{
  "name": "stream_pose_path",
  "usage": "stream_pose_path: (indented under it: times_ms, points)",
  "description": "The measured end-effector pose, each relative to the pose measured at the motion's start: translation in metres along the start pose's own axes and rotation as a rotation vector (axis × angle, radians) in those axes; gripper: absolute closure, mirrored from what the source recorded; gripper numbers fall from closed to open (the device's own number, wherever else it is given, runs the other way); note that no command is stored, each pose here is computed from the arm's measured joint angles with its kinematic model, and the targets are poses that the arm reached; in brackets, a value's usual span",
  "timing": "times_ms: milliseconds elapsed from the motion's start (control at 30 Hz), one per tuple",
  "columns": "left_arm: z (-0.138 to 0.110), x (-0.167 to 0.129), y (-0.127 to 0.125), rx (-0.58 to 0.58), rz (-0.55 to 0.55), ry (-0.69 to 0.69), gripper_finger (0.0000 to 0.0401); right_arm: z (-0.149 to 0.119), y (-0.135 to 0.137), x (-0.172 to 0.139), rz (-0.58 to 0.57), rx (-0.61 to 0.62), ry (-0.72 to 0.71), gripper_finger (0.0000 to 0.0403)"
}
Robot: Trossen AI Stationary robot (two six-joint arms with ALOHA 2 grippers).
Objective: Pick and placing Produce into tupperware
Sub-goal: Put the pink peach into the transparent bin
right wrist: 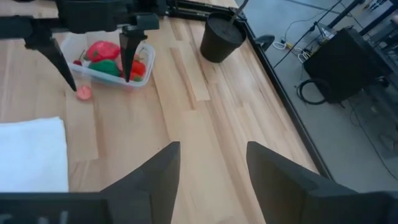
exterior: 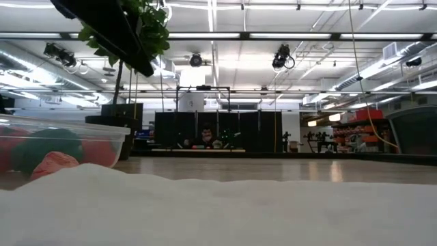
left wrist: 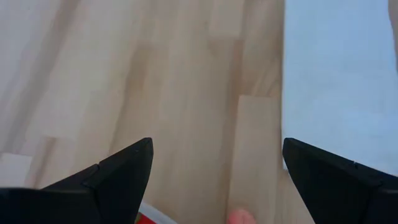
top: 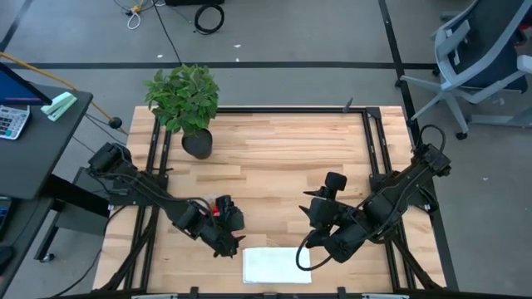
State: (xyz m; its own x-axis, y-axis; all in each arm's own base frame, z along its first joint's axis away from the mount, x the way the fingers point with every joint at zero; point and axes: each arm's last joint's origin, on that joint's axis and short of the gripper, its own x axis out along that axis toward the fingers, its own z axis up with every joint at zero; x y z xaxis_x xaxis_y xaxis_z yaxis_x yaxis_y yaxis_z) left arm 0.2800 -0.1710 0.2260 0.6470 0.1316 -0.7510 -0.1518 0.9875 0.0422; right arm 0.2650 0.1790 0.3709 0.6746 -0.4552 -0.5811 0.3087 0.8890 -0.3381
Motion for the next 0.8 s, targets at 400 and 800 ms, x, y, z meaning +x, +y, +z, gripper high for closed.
stream_pose_path:
  times_ms: [400,800]
  points:
    - [-0.020,0.009,-0.022,0.179,-0.235,0.191,0.0050,-0.019,0.008,0.014,-0.034,-0.038,0.045,0.0209]
    - [-0.047,0.048,-0.033,0.300,-0.175,0.311,0.0115,-0.029,0.011,0.022,-0.055,-0.026,0.068,0.0208]
